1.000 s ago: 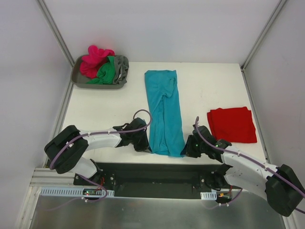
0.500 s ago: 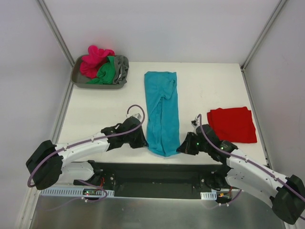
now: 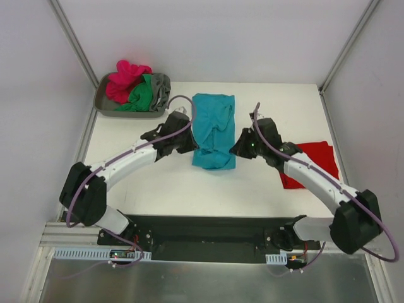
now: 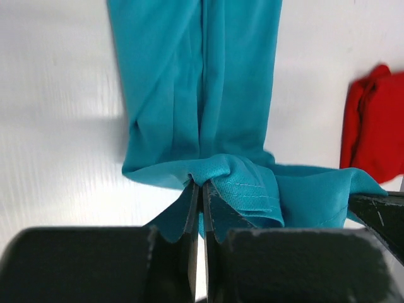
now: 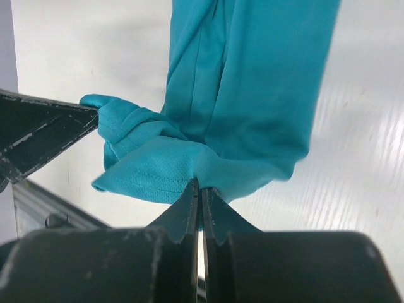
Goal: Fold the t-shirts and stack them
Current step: Fold the folded rectangular tshirt in 1/3 of the way
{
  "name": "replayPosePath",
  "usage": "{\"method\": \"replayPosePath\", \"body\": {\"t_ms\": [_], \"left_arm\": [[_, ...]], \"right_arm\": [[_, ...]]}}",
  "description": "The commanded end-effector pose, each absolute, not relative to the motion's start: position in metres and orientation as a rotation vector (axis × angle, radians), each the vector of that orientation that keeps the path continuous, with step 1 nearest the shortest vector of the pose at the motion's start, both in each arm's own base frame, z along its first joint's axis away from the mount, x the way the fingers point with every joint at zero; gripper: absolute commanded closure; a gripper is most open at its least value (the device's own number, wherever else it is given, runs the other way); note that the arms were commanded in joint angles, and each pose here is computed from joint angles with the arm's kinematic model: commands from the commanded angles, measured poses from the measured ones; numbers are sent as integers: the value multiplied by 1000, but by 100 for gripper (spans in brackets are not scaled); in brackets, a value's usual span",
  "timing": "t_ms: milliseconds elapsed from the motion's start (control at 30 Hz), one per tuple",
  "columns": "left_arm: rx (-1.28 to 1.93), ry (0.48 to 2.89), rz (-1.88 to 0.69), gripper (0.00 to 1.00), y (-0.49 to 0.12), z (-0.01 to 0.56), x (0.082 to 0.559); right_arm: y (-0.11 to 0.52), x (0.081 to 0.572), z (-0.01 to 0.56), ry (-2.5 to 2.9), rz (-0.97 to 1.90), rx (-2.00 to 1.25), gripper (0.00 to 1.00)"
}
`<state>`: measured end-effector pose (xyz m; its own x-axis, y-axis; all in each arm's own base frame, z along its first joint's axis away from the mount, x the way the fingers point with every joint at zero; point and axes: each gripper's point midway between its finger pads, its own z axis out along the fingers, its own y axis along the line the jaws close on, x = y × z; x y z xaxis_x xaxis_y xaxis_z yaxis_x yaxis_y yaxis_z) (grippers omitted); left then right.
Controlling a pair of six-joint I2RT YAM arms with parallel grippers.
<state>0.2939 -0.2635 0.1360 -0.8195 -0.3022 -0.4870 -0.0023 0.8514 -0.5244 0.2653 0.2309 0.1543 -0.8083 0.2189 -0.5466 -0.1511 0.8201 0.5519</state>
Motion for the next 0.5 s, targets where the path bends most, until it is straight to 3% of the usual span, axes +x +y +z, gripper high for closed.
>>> {"method": "replayPosePath", "body": {"t_ms": [0,467], "left_arm": [[-205,2398,-616,100,-256,147,343],[-237,2437,-626,100,-256,118,441]], "right_arm": [[231,321,173,2309,754,38,99],[228,427,139,2357,742,45,99]]}}
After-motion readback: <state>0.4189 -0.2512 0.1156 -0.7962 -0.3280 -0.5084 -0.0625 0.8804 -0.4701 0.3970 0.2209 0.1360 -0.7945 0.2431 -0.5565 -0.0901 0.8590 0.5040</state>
